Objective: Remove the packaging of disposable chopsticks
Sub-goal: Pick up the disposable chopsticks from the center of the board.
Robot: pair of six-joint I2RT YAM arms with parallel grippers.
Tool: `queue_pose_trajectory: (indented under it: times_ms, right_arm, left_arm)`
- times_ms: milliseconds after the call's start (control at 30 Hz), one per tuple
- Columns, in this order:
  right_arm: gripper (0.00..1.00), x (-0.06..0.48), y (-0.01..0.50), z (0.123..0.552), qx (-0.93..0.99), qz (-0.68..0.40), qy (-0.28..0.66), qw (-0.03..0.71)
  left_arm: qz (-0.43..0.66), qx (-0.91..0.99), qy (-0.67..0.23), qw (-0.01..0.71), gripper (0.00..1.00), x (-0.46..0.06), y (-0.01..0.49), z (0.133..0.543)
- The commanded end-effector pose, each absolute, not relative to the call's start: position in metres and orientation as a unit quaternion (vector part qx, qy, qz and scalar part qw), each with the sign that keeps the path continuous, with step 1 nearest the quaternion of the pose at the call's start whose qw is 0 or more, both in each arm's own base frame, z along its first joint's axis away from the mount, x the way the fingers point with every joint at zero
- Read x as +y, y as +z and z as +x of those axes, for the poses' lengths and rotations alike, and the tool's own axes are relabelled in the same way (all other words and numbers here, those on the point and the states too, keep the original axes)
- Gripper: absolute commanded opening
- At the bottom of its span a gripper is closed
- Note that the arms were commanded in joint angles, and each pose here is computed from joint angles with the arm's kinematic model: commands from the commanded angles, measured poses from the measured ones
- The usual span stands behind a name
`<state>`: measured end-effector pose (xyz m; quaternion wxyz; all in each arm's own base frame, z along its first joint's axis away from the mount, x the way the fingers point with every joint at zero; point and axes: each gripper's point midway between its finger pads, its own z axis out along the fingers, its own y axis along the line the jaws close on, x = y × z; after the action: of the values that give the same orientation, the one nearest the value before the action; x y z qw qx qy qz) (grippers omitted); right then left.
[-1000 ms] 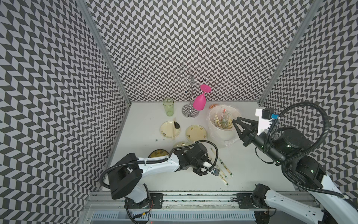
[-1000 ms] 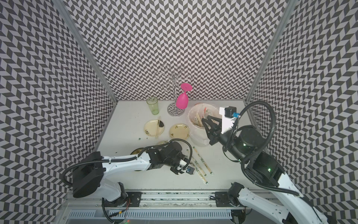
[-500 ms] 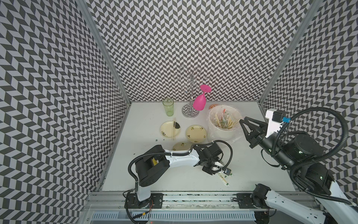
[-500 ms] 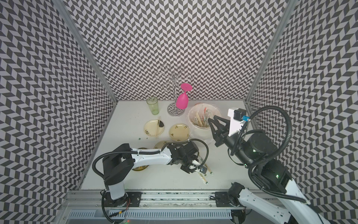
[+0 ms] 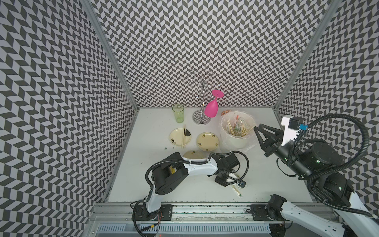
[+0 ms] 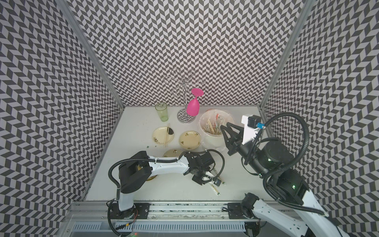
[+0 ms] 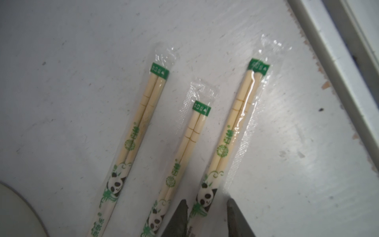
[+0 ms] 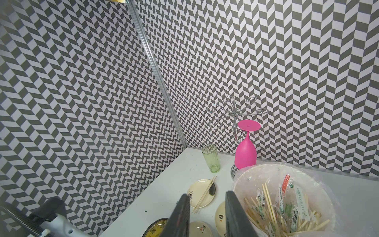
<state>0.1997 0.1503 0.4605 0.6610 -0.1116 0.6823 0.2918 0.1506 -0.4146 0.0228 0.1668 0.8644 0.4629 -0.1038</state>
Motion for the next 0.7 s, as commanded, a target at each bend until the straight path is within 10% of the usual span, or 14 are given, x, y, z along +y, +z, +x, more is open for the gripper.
queue_pose_trajectory:
  times_ms: [0,667]
  right_arm:
    - [0.3,0.151,0.465,0.202,0.673,-0.103,0.296,0.67]
    - [0.3,0.161,0.465,0.205,0.671,-0.111,0.309,0.665]
  left_arm:
    - [0.872,0.466,-0.075,0.132,0.37,-0.404,0.007,0.15]
    - [0.86,0.486,-0.092,0.124,0.06,-0.405,0.017,0.146]
